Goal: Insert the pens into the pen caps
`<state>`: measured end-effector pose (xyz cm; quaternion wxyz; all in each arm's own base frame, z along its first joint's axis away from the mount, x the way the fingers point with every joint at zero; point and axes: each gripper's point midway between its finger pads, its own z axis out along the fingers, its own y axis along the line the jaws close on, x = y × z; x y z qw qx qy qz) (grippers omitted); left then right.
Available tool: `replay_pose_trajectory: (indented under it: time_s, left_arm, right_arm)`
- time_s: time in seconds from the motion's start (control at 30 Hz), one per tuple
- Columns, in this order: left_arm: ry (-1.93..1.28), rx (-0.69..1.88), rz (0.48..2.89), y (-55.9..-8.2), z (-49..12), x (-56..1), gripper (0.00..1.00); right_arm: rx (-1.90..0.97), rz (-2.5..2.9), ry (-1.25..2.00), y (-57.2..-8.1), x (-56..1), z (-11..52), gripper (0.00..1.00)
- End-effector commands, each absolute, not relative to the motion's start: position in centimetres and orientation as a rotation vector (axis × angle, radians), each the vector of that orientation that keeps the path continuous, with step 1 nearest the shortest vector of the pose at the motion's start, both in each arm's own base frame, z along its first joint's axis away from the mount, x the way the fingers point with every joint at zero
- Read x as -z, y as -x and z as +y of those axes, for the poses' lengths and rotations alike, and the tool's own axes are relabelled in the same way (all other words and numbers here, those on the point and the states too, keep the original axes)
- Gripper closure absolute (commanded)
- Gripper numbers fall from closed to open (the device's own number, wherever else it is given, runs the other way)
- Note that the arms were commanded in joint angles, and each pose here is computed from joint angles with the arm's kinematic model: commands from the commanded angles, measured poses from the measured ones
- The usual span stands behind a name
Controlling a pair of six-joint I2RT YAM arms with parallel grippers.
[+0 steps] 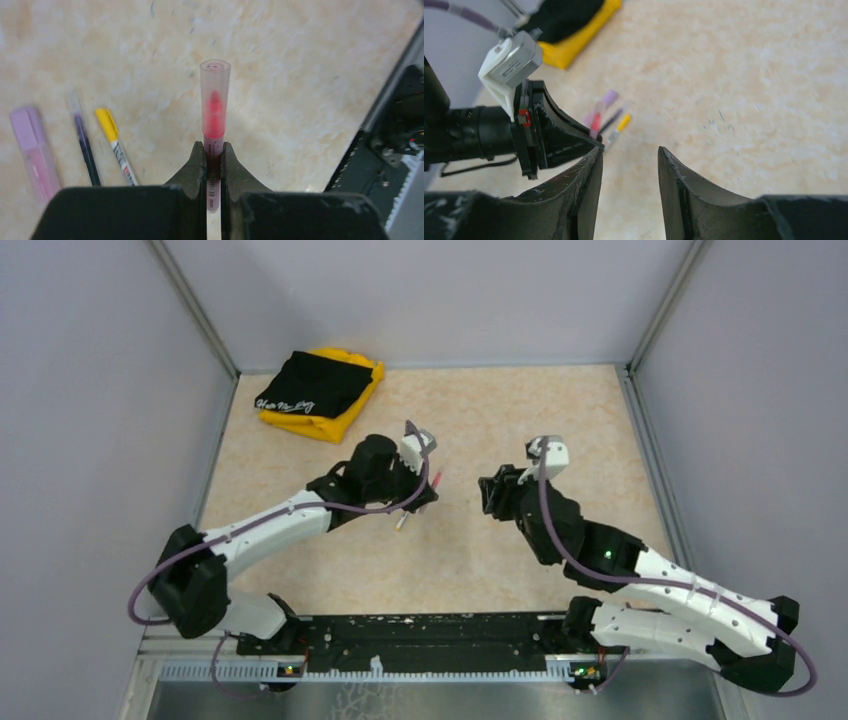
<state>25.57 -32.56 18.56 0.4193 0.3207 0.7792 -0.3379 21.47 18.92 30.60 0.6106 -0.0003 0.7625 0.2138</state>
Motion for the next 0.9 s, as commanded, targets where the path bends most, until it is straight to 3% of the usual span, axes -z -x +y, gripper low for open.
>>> replay_pose_trajectory:
  time_s: [0.0,0.2,0.57,0.87]
  left_arm:
    - [-0.814,0.617,2.251,-25.7,-30.4,-11.0,1.0]
    - [-0.834,0.406,2.435,-26.5,-29.7,-6.1,0.99]
    - [-0.826,0.301,2.49,-27.7,-29.6,-3.2,0.74]
    - [-0.798,0.302,2.453,-28.2,-29.7,-4.5,0.56]
  right_arm:
    - [-0.387,1.925,-0.044,-20.7,-24.1,17.6,0.56]
    - [-0.482,1.976,-0.094,-19.5,-20.8,17.8,0.56]
    - [-0.518,2.011,-0.095,-18.9,-19.2,18.1,0.56]
    - [-0.517,2.013,-0.075,-18.8,-19.1,18.2,0.54]
